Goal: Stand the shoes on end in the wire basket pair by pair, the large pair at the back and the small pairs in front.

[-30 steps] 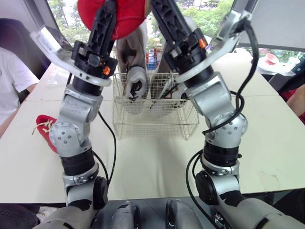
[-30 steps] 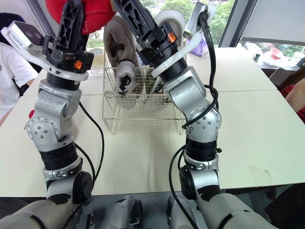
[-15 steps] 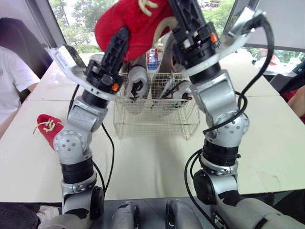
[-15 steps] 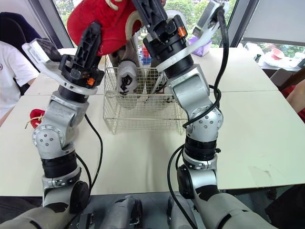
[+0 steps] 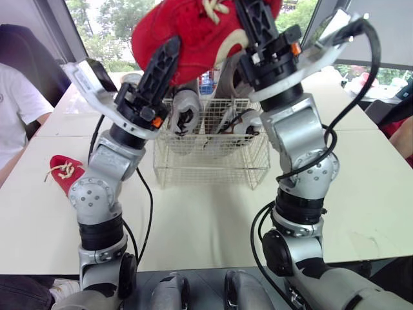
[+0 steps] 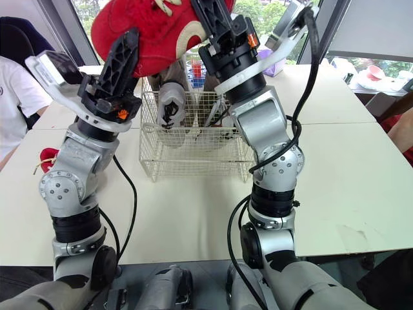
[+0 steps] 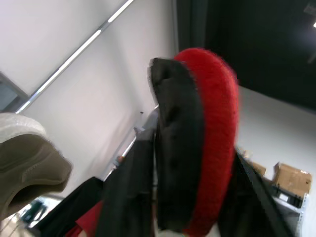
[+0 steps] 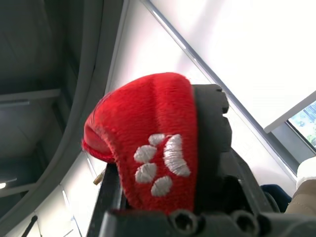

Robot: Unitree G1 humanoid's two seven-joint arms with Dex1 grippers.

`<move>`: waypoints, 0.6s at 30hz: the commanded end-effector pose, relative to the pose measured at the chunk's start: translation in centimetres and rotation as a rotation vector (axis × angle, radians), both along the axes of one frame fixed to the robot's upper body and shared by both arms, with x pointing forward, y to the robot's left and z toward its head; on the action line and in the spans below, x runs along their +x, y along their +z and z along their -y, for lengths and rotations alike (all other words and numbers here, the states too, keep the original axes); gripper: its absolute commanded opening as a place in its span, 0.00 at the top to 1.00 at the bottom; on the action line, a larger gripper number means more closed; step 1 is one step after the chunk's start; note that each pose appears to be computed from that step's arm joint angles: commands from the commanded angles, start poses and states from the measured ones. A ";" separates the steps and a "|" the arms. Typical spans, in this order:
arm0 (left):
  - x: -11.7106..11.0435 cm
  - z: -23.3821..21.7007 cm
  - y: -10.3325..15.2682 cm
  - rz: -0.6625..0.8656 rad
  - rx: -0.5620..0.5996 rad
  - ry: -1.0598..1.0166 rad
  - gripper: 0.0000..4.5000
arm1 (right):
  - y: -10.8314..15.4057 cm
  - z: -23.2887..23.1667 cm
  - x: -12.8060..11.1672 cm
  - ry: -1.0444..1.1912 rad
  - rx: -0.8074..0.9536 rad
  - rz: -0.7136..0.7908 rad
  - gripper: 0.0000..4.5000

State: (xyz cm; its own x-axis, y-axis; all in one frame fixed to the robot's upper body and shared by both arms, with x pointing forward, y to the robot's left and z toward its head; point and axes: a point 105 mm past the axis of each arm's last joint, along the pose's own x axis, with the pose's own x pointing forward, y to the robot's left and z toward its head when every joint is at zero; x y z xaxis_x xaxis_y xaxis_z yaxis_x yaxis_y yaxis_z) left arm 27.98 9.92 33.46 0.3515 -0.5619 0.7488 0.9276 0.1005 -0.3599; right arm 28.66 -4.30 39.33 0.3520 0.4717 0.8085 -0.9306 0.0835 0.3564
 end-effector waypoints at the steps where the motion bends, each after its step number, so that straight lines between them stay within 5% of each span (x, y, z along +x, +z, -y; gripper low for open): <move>1: -0.2 -0.6 -1.1 -0.039 0.105 0.061 0.27 | 2.2 -0.5 -3.3 0.071 0.028 0.133 0.81; 3: -1.4 -0.5 -1.8 -0.044 0.192 0.029 0.04 | 2.1 -0.7 -3.4 0.078 0.022 0.136 0.81; 4: -1.9 -0.4 -2.0 -0.043 0.221 0.014 0.01 | 2.0 -0.8 -3.5 0.082 0.020 0.137 0.81; 7: -2.7 -0.8 -3.0 -0.082 0.307 0.048 0.01 | 2.0 -1.0 -3.7 0.087 0.014 0.152 0.81; 11: -4.0 -1.7 -6.1 -0.153 0.507 0.146 0.01 | 0.8 -3.0 -4.5 -0.011 -0.224 0.289 0.81; 17: -5.8 -3.3 -7.8 -0.199 0.696 0.225 0.01 | -7.1 -9.0 -4.5 -0.093 -0.805 0.430 0.81; 18: -6.0 -3.5 -8.0 -0.182 0.771 0.240 0.01 | -5.8 -2.3 0.0 -0.131 -0.905 0.394 0.81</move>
State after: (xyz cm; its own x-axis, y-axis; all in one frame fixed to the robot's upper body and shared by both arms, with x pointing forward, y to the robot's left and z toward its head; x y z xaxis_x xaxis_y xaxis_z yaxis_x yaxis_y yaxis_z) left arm 23.10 13.40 23.36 0.6313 -0.7727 0.0664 0.7364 0.5704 -0.3637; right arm 25.18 3.47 32.82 0.1564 0.9274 0.3398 -0.9588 0.2252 -0.1735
